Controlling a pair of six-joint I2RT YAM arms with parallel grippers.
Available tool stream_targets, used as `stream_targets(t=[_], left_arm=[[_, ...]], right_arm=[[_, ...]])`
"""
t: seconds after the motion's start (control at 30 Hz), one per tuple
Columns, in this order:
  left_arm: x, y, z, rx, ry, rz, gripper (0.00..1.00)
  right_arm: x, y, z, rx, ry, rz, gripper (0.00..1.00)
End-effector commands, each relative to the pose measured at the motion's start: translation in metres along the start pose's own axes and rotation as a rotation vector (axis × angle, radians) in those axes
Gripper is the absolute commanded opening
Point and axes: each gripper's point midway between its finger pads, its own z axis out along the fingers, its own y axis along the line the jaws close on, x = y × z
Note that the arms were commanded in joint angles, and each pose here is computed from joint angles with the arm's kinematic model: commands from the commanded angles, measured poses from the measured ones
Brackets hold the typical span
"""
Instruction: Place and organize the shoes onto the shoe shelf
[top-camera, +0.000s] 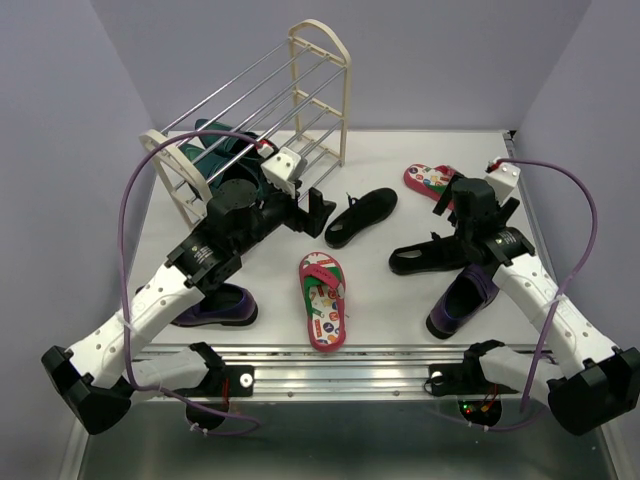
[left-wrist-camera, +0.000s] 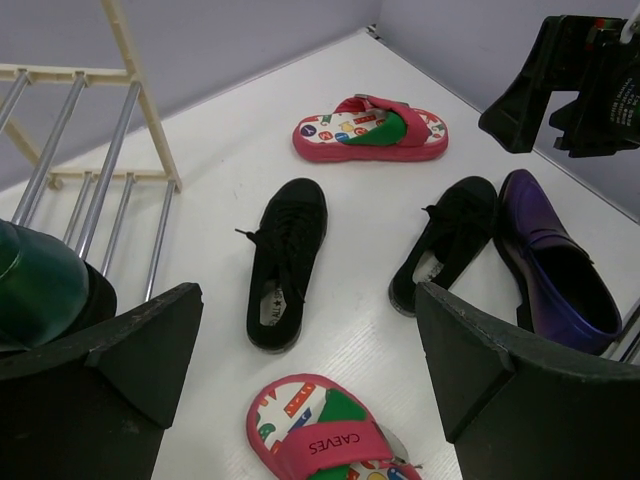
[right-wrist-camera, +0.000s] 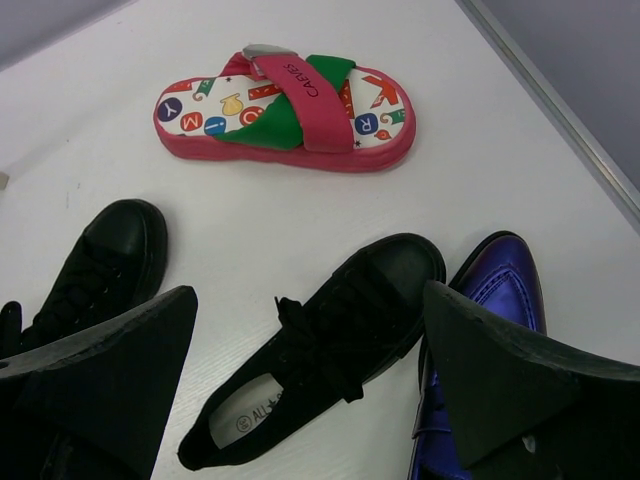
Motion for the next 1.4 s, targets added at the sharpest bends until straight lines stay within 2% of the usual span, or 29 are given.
stream_targets(t=[0.0,0.23,0.6,0.87,1.13,1.2,1.37], left_arm=[[-0.029,-0.006,0.001,0.029,-0.074,0.012,0.98],[-0.021,-0.009,0.015,0.021,-0.013,-0.017,0.98],[-0.027,-0.019,0.036,-0.007,0.011,-0.007,0.98],[-0.016,-0.004,0.059,-0.142,0.051,-0.056,0.99],[-0.014,0.001,0.071,-0.213,0.028,-0.086,0.99],[-0.009,0.001,0.085,-0.228,0.06,-0.09,0.99],[0.051,0.008,0.122,-0.283,0.302,0.005,0.97]], right_arm=[[-0.013,-0.002,0.0,0.015,-0.049,0.055,1.0],[-0.002,-0.004,0.002,0.02,-0.031,0.046,1.0],[0.005,-0.005,0.005,0.026,-0.016,0.036,1.0],[0.017,-0.005,0.003,0.001,0.009,0.043,1.0],[0.06,0.006,0.01,-0.054,0.119,0.085,1.0],[0.065,0.004,0.014,-0.029,0.127,0.089,1.0],[0.049,-0.004,0.013,0.018,0.065,0.131,1.0]])
